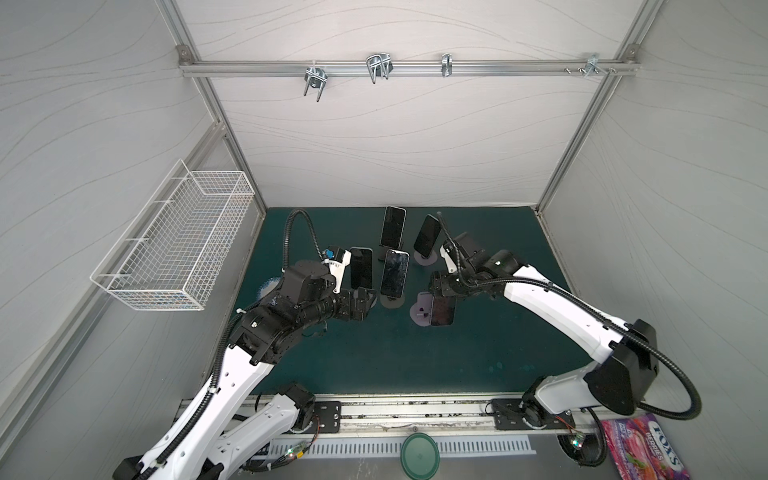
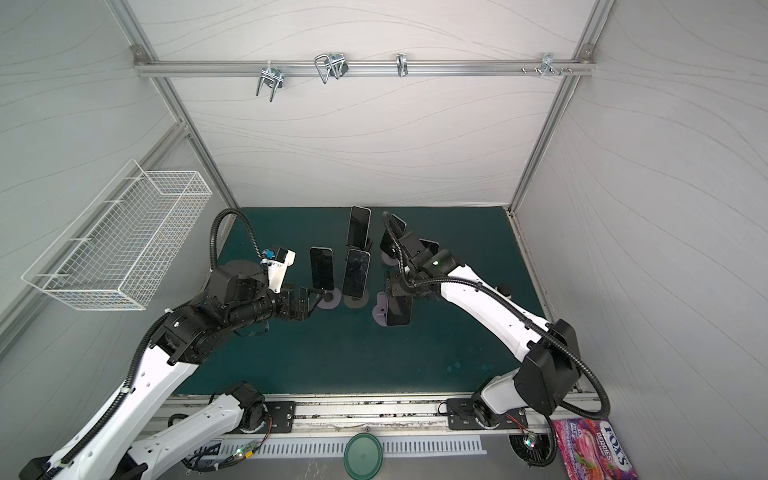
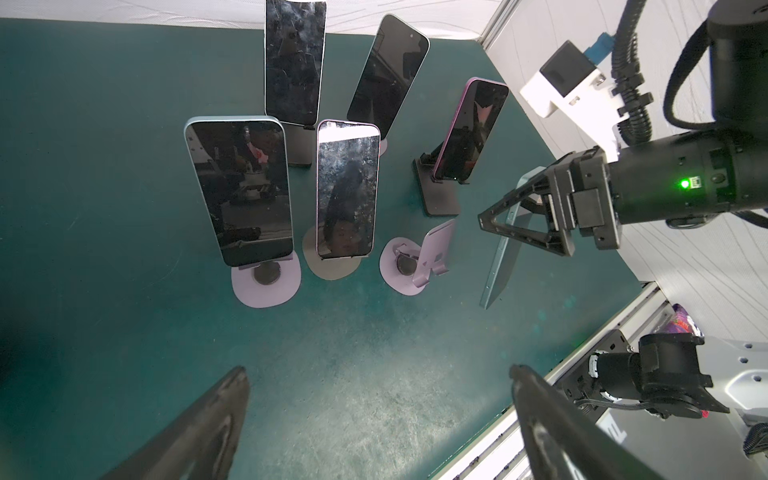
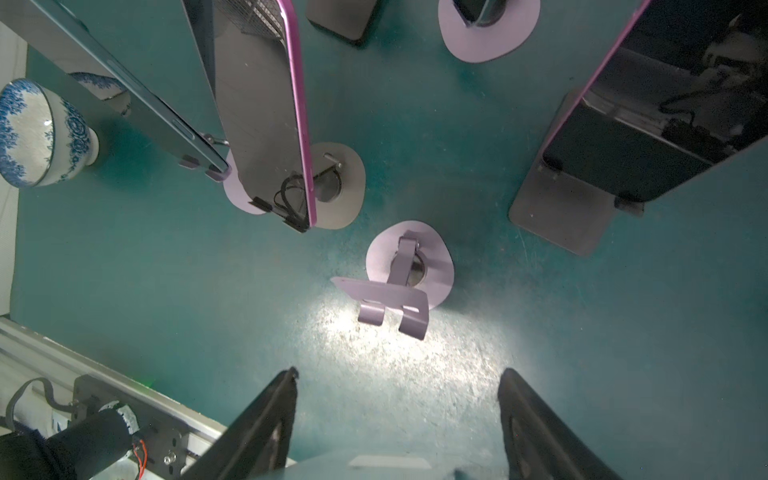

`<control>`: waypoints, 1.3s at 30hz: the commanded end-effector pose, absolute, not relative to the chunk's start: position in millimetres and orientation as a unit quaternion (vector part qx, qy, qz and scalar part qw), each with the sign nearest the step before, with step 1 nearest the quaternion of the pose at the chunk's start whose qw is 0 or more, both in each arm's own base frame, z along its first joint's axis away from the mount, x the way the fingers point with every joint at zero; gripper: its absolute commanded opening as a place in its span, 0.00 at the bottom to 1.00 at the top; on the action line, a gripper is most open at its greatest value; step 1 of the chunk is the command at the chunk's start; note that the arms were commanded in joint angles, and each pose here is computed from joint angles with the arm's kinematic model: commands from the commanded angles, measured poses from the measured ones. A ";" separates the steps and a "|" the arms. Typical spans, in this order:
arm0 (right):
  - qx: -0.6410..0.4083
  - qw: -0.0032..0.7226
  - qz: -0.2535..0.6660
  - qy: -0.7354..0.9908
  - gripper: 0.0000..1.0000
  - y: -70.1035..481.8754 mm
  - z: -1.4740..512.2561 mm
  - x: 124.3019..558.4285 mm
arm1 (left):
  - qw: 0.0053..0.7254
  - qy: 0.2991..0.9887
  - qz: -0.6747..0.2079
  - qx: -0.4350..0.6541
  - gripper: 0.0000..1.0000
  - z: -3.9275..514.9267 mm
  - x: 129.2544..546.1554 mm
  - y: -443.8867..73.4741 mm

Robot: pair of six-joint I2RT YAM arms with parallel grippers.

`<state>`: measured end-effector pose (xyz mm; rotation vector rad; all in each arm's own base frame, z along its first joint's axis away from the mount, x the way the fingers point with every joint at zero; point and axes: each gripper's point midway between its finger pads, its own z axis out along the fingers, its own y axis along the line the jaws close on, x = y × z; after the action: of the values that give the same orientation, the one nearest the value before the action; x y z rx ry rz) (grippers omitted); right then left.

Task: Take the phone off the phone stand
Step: 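Carry the light-blue phone toward the robot and down toward the table with the right gripper, then lay the light-blue phone flat on the table and open the right gripper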

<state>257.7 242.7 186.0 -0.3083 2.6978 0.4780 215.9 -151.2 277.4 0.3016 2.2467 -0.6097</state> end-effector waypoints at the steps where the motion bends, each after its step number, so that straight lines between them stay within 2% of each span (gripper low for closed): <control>1: -0.115 0.181 0.170 0.962 0.65 226.0 196.6 242.9 | 0.399 0.875 -0.242 0.130 0.99 286.2 218.2 -154.2; 15: -0.087 0.095 0.141 0.982 0.66 148.5 154.0 212.0 | 0.378 0.873 -0.283 0.122 0.99 278.9 221.2 -170.4; 21: -0.073 0.082 0.123 0.986 0.66 125.8 141.4 225.9 | 0.364 0.869 -0.316 0.112 0.99 277.0 219.9 -187.2; 32: -0.057 0.063 0.050 0.995 0.66 96.6 102.6 252.4 | 0.359 0.856 -0.325 0.179 0.99 283.0 214.3 -235.0; 39: -0.046 0.037 0.033 0.998 0.66 85.8 72.7 260.2 | 0.366 0.852 -0.321 0.194 0.99 287.2 211.3 -235.9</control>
<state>258.5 91.3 81.7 -0.1127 3.0512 0.1340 206.4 -233.0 258.7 0.4934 2.2886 -0.8104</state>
